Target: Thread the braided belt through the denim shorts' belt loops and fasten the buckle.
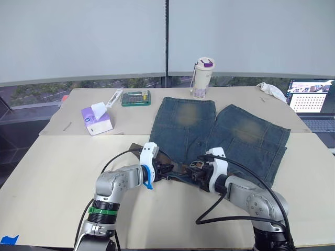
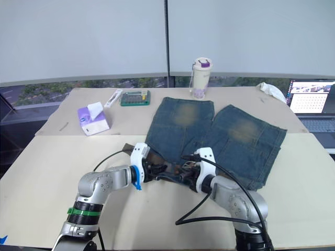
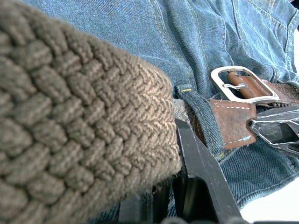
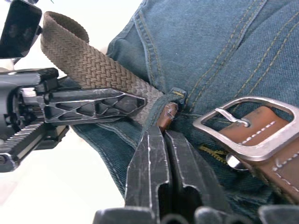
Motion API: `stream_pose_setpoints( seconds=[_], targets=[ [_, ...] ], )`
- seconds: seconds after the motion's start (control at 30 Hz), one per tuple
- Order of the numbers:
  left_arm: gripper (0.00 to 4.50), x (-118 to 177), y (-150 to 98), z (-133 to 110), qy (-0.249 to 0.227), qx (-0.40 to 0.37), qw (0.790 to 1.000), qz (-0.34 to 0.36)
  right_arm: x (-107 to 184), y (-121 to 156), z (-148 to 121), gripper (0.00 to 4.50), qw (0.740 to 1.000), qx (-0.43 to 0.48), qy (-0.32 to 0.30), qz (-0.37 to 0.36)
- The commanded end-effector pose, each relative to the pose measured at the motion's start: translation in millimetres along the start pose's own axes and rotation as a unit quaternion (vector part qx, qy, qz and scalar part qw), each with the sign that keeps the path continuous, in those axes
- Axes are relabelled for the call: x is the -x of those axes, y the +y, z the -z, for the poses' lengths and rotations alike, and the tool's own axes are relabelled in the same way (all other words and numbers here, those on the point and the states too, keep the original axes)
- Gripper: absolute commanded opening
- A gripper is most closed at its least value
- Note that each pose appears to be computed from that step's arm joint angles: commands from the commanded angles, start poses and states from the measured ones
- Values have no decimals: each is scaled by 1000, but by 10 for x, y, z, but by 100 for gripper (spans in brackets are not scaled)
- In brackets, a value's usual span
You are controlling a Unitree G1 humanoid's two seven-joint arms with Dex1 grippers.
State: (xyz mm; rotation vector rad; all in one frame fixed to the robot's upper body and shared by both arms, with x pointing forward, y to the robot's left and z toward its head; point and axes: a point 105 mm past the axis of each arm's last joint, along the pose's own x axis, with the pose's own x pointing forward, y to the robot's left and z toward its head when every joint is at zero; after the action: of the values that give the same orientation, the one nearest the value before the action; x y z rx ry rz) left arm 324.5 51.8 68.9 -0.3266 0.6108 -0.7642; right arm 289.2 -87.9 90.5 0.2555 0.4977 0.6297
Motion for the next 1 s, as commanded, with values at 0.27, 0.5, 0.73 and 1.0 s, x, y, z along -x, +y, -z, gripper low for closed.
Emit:
stream_pose_setpoints(
  seconds=[0.27, 0.5, 0.73, 1.0],
  targets=[
    [213, 1, 31, 4, -12, -27, 1000, -3, 135, 65, -238, 0, 997, -37, -57, -34],
    [305, 88, 69, 27, -16, -44, 999, 17, 461, -180, -336, 0, 996, -48, -77, -3],
    [305, 211, 195, 69, -12, -51, 998, 29, 927, -317, -383, 0, 993, -66, -100, -8],
    [305, 516, -352, -213, -65, -74, 970, 220, 1391, -248, -934, 0, 959, -114, -251, -72]
  ],
)
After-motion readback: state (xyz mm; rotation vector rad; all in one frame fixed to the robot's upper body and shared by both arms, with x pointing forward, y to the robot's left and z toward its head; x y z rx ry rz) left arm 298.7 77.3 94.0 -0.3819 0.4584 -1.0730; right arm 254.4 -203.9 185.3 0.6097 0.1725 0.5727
